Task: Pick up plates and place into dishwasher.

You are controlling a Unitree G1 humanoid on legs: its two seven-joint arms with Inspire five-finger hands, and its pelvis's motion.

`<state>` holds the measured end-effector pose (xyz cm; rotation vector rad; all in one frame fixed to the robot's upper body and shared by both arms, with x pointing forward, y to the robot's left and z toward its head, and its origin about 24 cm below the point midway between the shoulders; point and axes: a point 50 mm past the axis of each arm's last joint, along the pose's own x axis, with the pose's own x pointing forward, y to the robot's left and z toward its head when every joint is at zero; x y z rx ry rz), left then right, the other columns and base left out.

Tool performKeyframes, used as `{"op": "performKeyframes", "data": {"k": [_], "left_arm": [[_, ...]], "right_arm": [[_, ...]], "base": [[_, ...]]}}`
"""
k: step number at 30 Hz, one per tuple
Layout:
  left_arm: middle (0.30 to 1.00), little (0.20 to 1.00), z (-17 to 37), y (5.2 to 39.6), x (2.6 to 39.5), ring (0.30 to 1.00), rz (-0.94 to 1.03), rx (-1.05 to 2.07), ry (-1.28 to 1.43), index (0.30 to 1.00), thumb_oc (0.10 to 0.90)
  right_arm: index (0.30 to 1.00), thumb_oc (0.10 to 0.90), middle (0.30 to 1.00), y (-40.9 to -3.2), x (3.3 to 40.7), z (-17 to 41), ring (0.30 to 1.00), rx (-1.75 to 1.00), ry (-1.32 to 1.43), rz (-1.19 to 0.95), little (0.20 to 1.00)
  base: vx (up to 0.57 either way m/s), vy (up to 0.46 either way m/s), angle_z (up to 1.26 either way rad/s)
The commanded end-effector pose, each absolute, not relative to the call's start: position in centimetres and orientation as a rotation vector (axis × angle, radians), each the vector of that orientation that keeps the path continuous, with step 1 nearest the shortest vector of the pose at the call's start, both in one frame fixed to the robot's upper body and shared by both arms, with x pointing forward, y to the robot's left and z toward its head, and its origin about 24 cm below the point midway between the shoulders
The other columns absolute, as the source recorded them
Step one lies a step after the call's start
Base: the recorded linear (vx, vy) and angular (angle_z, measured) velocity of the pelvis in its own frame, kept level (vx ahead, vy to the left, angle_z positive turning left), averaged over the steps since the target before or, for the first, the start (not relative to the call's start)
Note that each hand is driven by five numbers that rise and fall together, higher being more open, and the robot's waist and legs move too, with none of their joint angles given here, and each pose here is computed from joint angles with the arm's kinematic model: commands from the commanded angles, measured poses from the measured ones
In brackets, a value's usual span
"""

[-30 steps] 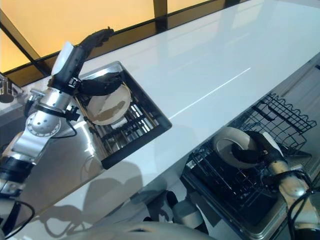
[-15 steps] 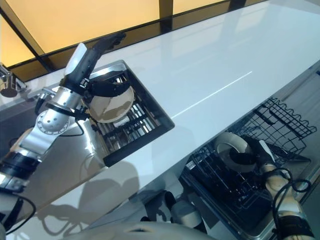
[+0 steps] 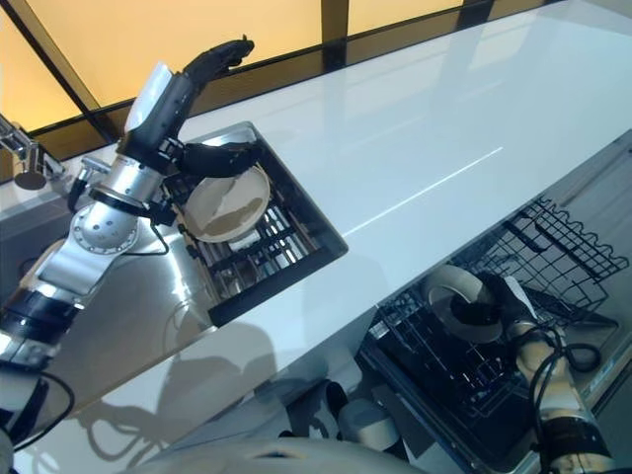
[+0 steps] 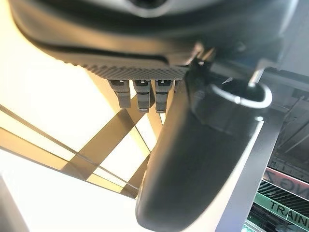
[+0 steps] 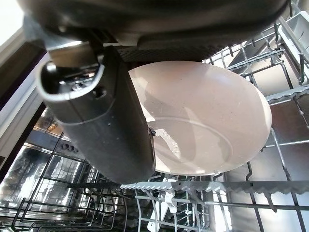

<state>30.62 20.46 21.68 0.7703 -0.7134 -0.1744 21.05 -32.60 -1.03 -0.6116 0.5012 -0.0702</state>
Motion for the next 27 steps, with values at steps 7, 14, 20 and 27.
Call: {"op": "performKeyframes", "data": {"k": [7, 14, 20, 27], "left_arm": [[0.900, 0.900, 26.9, 18.9, 29.9, 0.900, -0.147, 0.695, -0.951, 0.900, 0.800], [0.900, 0.900, 27.1, 19.7, 29.9, 0.900, -0.122, 0.704, -0.949, 0.900, 0.800], [0.900, 0.900, 27.0, 20.3, 29.9, 0.900, -0.102, 0.713, -0.949, 0.900, 0.800], [0.900, 0.900, 26.8, 21.0, 29.8, 0.900, -0.081, 0.726, -0.939, 0.900, 0.800]], "right_arm": [[0.900, 0.800, 0.900, -31.3, 18.9, -1.7, 0.900, -0.581, 0.485, -0.011, 0.900], [0.900, 0.800, 0.900, -31.8, 19.1, 1.1, 0.900, -0.575, 0.364, -0.033, 0.900], [0.900, 0.800, 0.900, -32.1, 19.1, 3.1, 0.900, -0.598, 0.287, -0.039, 0.900], [0.900, 0.800, 0.900, -33.2, 18.6, 5.8, 0.900, -0.650, 0.185, -0.095, 0.900]], "base": [[0.00, 0.000, 0.00], [-0.01, 0.003, -0.02], [0.00, 0.005, -0.02], [0.03, 0.040, -0.03]]}}
